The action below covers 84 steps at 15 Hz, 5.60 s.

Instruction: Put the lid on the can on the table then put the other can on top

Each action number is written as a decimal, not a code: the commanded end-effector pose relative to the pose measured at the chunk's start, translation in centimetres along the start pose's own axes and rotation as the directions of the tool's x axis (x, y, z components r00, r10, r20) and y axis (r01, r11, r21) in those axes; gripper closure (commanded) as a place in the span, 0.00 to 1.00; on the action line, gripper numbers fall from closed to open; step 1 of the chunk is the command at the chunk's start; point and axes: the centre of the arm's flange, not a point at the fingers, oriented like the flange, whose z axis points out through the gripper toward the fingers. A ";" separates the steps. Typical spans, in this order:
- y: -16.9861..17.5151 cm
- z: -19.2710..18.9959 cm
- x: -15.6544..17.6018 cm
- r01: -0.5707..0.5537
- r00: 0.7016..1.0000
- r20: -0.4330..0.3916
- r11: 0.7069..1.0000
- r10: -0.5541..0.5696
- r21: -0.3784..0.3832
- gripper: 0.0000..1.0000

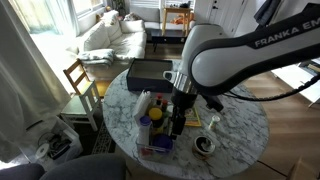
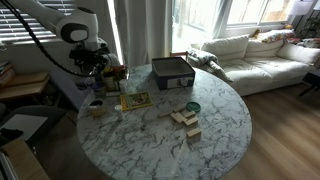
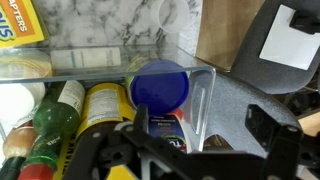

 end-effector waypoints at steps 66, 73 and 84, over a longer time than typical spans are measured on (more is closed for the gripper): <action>6.4 -2.4 -2.5 -0.138 0.981 0.136 0.990 0.140 -0.026 1.00; 7.4 -3.1 -13.7 -0.320 0.925 0.190 0.944 0.330 -0.086 1.00; 3.2 1.2 -14.3 -0.446 0.868 0.109 0.858 0.484 -0.253 1.00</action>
